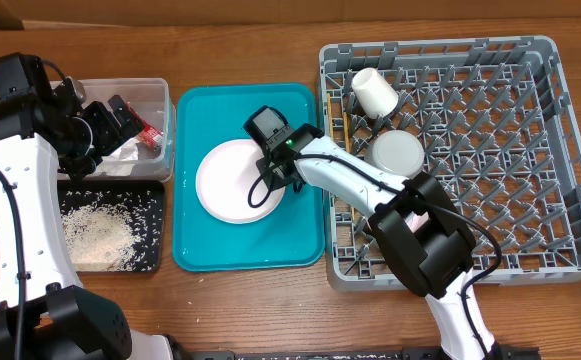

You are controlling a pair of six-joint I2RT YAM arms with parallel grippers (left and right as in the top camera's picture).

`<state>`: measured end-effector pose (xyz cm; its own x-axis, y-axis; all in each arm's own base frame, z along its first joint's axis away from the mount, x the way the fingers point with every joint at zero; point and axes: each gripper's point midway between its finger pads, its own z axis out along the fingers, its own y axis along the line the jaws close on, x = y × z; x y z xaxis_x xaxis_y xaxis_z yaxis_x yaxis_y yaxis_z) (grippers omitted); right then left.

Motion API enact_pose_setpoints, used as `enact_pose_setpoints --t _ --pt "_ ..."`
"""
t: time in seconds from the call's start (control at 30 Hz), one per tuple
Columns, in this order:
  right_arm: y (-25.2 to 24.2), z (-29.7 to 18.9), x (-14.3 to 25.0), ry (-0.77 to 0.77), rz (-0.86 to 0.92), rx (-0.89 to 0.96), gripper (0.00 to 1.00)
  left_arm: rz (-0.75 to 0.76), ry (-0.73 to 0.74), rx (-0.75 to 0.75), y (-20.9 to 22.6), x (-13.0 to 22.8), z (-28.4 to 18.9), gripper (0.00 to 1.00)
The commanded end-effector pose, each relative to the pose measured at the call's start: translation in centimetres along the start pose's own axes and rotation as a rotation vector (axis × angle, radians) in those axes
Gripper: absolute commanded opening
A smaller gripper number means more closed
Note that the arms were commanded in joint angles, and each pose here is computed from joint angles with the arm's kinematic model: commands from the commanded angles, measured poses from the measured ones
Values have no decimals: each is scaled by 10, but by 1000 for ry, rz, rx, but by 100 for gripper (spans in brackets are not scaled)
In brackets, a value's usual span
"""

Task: Sort waste into correct bins and load items into the dishwasher
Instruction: 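Reach the right gripper to the white plate and grip its rim, then lift the white plate and carry it to the rack's back right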

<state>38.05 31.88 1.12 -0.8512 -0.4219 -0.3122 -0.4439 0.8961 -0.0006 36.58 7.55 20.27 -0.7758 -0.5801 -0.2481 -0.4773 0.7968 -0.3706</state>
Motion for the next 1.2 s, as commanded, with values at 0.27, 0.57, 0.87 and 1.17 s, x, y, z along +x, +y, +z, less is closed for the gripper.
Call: enact_pose_setpoints --t 0.27,0.57,0.87,1.17 --pt "-22 -107 -64 -182 37 47 4 36 -37 9 -5 -4 -12 100" --pt "-161 -308 -64 -464 221 620 4 36 -37 9 -5 -4 -12 100" --pt "-280 -335 -14 -349 433 843 4 36 -37 9 -6 -4 -12 100" --pt "-341 -311 40 -116 550 931 4 36 -37 9 -6 -4 -12 100"
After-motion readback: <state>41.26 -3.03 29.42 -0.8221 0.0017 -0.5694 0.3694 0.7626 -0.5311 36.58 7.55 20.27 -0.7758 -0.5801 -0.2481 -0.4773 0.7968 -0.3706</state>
